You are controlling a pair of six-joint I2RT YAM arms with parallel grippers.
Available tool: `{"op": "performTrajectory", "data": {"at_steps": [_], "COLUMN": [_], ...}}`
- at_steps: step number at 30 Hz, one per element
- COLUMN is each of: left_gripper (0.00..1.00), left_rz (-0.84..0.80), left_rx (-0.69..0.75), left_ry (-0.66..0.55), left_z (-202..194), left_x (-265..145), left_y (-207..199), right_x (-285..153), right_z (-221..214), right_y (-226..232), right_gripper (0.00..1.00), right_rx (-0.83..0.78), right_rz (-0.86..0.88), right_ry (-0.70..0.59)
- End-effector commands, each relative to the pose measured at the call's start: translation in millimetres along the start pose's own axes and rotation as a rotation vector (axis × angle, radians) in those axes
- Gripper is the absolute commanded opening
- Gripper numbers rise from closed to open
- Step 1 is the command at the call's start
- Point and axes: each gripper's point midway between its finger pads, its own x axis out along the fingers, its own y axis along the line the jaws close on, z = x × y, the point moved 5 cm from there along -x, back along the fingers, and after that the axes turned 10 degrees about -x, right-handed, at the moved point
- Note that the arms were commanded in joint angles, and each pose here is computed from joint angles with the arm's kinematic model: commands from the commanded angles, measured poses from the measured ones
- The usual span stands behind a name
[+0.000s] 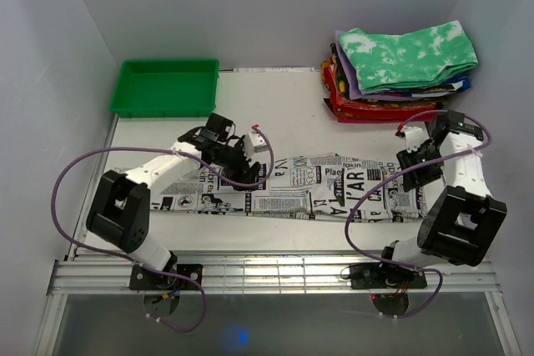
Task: Fold and stack the trousers
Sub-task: Fold the trousers
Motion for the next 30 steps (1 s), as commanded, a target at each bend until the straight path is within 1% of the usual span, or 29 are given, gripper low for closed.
{"op": "performTrajectory", "data": {"at_steps": [1, 4, 6, 11, 13, 16, 23, 25, 26, 30], "left_gripper": [0.86, 0.86, 0.86, 0.88, 0.91, 0.93, 0.94, 0.94, 0.94, 0.94], "left_rz": [0.01, -0.003, 0.003, 0.046, 0.055, 0.057, 0.065, 0.068, 0.07, 0.069], "left_rx": [0.027, 0.046, 0.047, 0.029, 0.035, 0.027, 0.01, 0.003, 0.0, -0.005], "left_ry": [-0.024, 0.011, 0.038, 0.077, 0.06, 0.063, 0.065, 0.063, 0.062, 0.065], "left_z": [17, 18, 13, 0, -1, -6, -5, -5, -5, -7], "left_x": [16, 30, 38, 45, 45, 46, 48, 48, 48, 48], "left_y": [-2, -7, -3, 5, 5, 4, 6, 6, 6, 6], "right_x": [-2, 5, 14, 22, 27, 34, 39, 40, 41, 45], "right_z": [-32, -52, -65, -91, -95, -95, -96, -98, -98, -98], "right_y": [6, 12, 20, 26, 24, 22, 13, 9, 6, -1], "right_gripper": [0.45, 0.5, 0.51, 0.55, 0.56, 0.56, 0.59, 0.69, 0.72, 0.71], "right_rx": [0.144, 0.204, 0.239, 0.34, 0.373, 0.41, 0.5, 0.52, 0.522, 0.532], "right_rz": [0.034, 0.056, 0.077, 0.092, 0.095, 0.097, 0.089, 0.08, 0.07, 0.067], "right_ry": [0.08, 0.121, 0.158, 0.182, 0.167, 0.143, 0.107, 0.099, 0.094, 0.063]}}
